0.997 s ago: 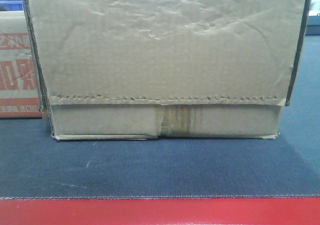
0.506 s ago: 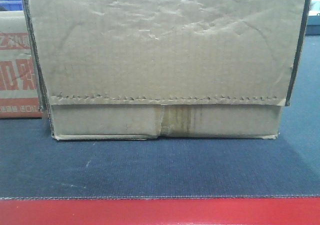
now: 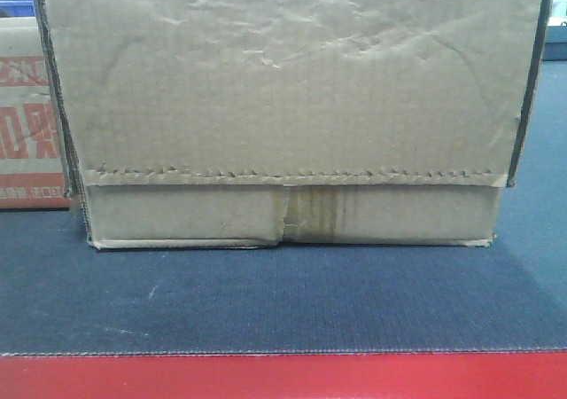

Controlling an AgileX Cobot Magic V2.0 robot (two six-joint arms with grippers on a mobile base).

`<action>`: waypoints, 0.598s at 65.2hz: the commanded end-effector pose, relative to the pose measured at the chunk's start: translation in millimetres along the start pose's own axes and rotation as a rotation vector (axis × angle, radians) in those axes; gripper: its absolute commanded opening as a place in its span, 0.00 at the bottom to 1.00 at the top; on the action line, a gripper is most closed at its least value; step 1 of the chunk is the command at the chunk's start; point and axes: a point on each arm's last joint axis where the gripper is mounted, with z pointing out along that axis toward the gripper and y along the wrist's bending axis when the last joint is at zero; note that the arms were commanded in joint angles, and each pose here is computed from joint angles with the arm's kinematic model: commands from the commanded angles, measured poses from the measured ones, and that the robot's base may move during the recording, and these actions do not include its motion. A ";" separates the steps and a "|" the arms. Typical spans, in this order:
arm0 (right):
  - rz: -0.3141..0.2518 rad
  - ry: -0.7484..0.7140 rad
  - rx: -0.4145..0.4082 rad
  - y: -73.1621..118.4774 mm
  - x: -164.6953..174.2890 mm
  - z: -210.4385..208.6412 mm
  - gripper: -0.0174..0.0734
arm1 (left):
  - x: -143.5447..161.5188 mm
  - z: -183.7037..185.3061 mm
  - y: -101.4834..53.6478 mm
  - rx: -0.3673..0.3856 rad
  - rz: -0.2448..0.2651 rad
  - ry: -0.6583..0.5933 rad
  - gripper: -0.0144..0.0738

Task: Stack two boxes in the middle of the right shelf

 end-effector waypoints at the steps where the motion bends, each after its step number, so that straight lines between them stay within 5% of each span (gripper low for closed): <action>1: 0.001 -0.083 -0.005 1.1 -44.3 -2.8 0.01 | -47.2 2.9 -2.2 0.009 0.020 -0.059 0.04; 14: -0.005 0.014 -0.025 4.1 -115.1 27.5 0.07 | -115.1 35.0 -6.0 0.019 0.022 0.178 0.10; 25: -0.006 0.133 -0.031 5.3 -137.2 76.2 0.40 | -136.2 82.4 -8.2 0.029 0.024 0.409 0.39; 39: -0.004 0.272 -0.028 5.1 -118.5 127.7 0.82 | -126.6 120.1 -13.8 0.090 0.044 0.503 0.71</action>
